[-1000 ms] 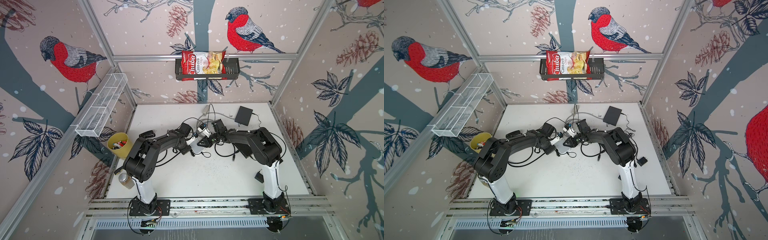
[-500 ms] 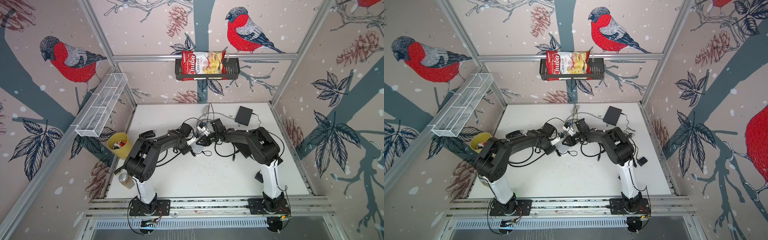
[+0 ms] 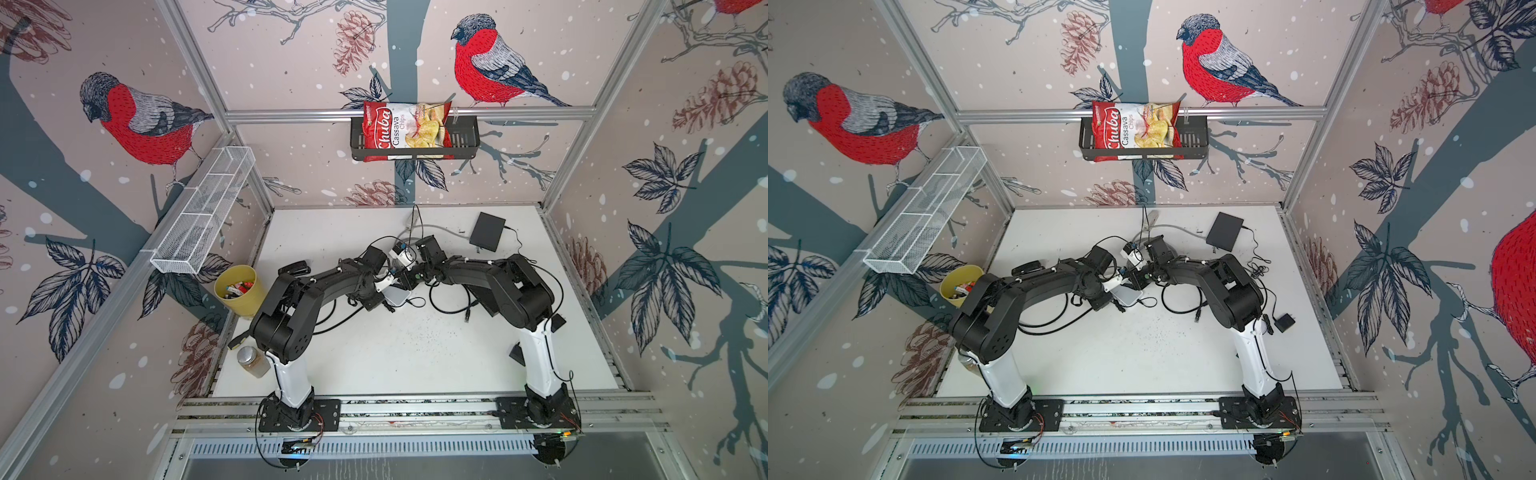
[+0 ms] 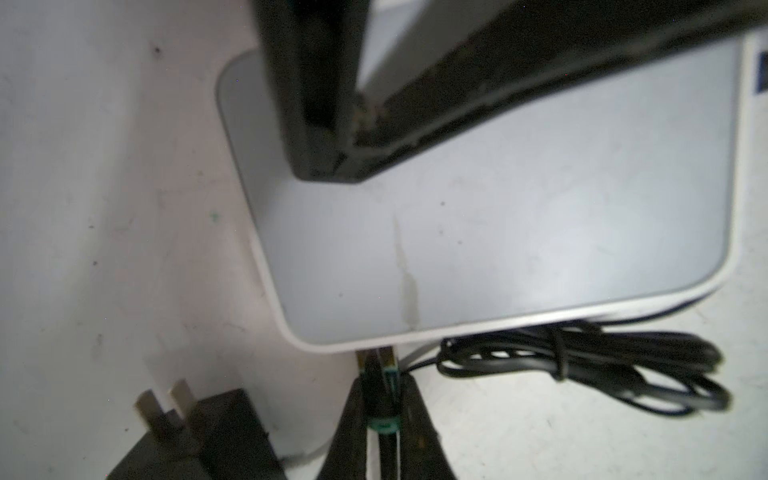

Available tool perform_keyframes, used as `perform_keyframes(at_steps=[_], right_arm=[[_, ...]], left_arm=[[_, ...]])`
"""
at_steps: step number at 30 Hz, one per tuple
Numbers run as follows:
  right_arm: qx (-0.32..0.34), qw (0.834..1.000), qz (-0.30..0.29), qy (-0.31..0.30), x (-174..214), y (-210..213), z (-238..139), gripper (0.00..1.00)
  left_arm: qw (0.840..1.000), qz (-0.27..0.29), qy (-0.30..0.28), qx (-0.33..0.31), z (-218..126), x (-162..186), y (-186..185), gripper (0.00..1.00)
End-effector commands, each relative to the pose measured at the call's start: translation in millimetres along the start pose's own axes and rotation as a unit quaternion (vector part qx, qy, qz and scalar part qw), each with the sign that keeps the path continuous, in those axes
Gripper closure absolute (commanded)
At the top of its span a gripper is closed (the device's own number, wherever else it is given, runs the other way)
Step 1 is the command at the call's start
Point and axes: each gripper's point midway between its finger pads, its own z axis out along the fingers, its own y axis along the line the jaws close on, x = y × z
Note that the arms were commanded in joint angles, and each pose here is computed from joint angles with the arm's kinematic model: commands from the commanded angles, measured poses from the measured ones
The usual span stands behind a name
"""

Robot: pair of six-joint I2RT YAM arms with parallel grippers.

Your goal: Insert the plug into the switch port

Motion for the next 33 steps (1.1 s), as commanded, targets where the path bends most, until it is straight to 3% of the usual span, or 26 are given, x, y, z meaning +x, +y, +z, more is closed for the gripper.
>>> perform_keyframes(at_steps=[1, 11, 23, 27, 33], right_arm=[[-0.118, 0.992, -0.015, 0.045, 28, 59, 6, 0.65], [-0.195, 0.979, -0.035, 0.044, 35, 99, 0, 0.66], [-0.216, 0.974, -0.037, 0.058, 43, 113, 1, 0.66], [-0.204, 0.977, -0.032, 0.055, 41, 107, -1, 0.66], [-0.142, 0.99, 0.013, 0.016, 20, 65, -20, 0.66]], left_arm=[[0.988, 0.034, -0.148, 0.006, -9, -73, 0, 0.93], [0.981, 0.028, -0.191, 0.008, -19, -92, 7, 0.93], [0.975, 0.02, -0.22, 0.001, -20, -103, 10, 0.94], [0.977, 0.018, -0.215, 0.007, -18, -100, 8, 0.93], [0.986, 0.013, -0.164, 0.004, -10, -66, 0, 0.83]])
